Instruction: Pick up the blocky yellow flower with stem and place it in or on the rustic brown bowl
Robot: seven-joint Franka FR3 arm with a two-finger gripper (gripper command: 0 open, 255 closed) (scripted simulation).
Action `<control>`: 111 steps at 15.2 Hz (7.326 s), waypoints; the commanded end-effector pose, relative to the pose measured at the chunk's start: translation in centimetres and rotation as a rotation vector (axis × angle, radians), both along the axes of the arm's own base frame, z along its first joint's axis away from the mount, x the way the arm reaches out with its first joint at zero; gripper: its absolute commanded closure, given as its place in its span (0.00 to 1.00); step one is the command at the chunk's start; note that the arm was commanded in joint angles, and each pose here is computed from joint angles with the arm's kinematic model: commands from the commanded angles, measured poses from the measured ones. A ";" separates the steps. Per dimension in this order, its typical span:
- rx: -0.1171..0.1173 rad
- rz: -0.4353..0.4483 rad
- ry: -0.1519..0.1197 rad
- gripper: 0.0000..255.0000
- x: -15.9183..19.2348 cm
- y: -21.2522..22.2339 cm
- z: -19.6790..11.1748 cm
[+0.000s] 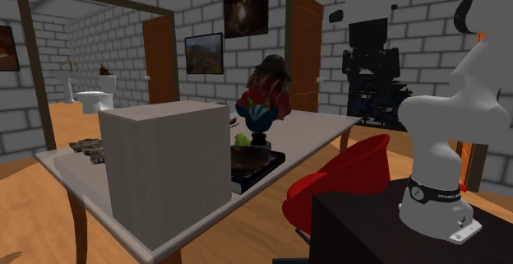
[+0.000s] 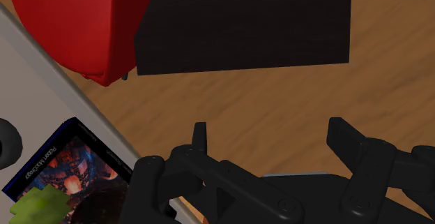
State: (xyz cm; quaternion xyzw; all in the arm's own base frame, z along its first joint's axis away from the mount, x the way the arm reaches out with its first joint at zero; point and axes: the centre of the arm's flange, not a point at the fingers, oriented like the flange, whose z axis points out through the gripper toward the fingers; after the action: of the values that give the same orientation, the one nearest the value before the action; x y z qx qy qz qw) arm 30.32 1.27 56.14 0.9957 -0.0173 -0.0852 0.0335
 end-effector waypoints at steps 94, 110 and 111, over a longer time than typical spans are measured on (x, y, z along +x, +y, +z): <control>0.076 -0.561 -0.082 1.00 23.3 -43.7 -12.1; 0.076 -0.561 -0.082 1.00 24.3 -26.9 -13.9; 0.076 -0.561 -0.082 1.00 24.3 -26.9 -14.4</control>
State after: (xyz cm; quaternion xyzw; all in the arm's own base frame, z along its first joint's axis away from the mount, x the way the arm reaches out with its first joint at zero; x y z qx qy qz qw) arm 54.56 -25.54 42.20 0.9552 -0.2900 -0.0518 -0.0295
